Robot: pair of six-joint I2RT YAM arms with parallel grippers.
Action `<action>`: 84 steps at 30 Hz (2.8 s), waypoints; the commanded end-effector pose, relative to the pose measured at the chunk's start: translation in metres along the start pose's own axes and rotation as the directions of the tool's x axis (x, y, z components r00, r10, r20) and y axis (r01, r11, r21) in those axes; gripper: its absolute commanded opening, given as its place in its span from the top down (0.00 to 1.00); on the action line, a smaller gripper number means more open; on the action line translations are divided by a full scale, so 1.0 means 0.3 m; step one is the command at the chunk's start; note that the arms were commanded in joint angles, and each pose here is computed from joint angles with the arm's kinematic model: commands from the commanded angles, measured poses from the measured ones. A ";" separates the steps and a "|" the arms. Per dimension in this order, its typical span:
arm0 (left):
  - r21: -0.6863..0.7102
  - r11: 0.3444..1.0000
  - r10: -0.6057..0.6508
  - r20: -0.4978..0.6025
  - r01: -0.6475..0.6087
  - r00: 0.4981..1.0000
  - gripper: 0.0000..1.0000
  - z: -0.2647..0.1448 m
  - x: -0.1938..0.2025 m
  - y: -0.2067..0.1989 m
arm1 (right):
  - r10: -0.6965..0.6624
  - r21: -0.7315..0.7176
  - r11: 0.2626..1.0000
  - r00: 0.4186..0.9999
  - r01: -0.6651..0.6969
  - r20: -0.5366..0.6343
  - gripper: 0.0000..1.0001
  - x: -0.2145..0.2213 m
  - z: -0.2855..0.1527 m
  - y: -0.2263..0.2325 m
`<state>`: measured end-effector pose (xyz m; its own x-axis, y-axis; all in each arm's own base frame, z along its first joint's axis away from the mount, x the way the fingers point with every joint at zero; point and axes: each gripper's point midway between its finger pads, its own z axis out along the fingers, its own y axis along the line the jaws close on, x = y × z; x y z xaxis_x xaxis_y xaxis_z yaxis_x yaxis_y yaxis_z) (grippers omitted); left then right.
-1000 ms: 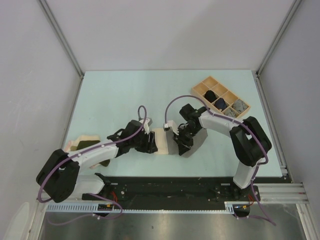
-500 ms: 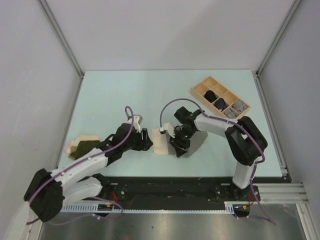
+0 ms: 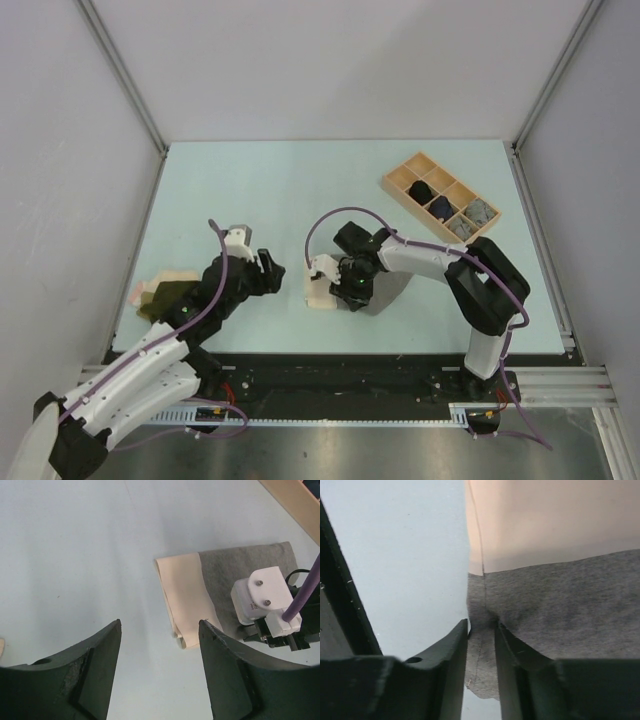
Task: Roll the underwear
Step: Fold the underwear at the center of the board.
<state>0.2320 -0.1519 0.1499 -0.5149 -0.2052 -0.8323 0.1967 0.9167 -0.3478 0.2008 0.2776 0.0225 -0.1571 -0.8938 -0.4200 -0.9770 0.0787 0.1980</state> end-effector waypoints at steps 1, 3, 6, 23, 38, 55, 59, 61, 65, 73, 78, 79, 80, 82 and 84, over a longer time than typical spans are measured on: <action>-0.034 0.999 0.010 0.009 -0.010 1.000 0.32 -0.003 -0.019 0.016 | -0.025 0.085 0.996 1.000 0.024 0.013 0.73 -0.028 -0.023 -0.039; -0.024 1.000 0.011 0.004 -0.011 1.000 0.32 0.002 -0.015 0.009 | -0.032 0.088 0.996 0.999 0.029 0.027 0.81 -0.040 -0.031 -0.039; -0.010 1.000 0.019 -0.003 -0.019 1.000 0.32 0.010 -0.013 -0.001 | -0.035 0.081 0.996 0.998 0.030 0.052 0.88 -0.058 -0.038 -0.031; 0.132 0.987 0.088 0.024 -0.091 0.996 0.25 0.016 -0.046 -0.091 | 0.057 -0.128 0.991 0.979 -0.032 0.197 0.63 -0.116 -0.077 0.023; 0.626 0.607 0.659 -0.051 -0.490 0.751 0.11 0.037 0.124 -0.279 | -0.085 -0.172 0.973 0.936 0.151 0.342 0.52 0.063 -0.323 -0.037; 0.607 0.050 0.866 0.370 -0.793 0.338 0.07 0.068 0.300 -0.251 | -0.611 0.080 0.783 0.738 0.617 0.286 0.38 0.092 -0.160 -0.014; 0.635 0.015 0.894 0.339 -0.773 0.295 0.16 0.107 0.356 -0.240 | -0.631 0.110 0.770 0.726 0.628 0.272 0.38 0.102 -0.139 -0.025; 0.629 0.007 0.908 0.321 -0.778 0.268 0.19 0.131 0.367 -0.226 | -0.640 0.118 0.764 0.720 0.635 0.269 0.38 0.104 -0.133 -0.024; 0.651 -0.007 0.936 0.271 -0.759 0.224 0.23 0.173 0.421 -0.184 | -0.674 0.131 0.736 0.700 0.664 0.236 0.38 0.106 -0.103 -0.027; 0.602 -0.013 0.949 0.258 -0.798 0.179 0.23 0.224 0.409 -0.162 | -0.718 0.127 0.696 0.678 0.707 0.157 0.42 0.135 -0.047 -0.022; 0.622 -0.023 0.958 0.238 -0.783 0.161 0.32 0.236 0.439 -0.143 | -0.712 0.131 0.702 0.688 0.700 0.143 0.52 0.146 -0.047 -0.028; 0.622 -0.026 0.959 0.237 -0.782 0.157 0.38 0.237 0.443 -0.139 | -0.709 0.128 0.705 0.691 0.698 0.139 0.58 0.151 -0.047 -0.029; 0.621 -0.024 0.960 0.232 -0.783 0.154 0.40 0.238 0.444 -0.134 | -0.706 0.127 0.708 0.695 0.694 0.138 0.61 0.154 -0.047 -0.028; 0.624 -0.030 0.964 0.226 -0.781 0.143 0.44 0.240 0.454 -0.123 | -0.703 0.132 0.711 0.699 0.691 0.128 0.68 0.158 -0.047 -0.037; 0.629 -0.032 0.964 0.224 -0.777 0.142 0.46 0.241 0.461 -0.120 | -0.695 0.136 0.719 0.708 0.682 0.122 0.73 0.164 -0.048 -0.042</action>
<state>0.2145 -0.2409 0.0242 0.2803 0.7627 -0.5829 0.9229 -0.0470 0.3822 0.1999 0.2374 0.0198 0.5376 -0.5955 -0.5970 -0.8296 -0.5001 -0.2482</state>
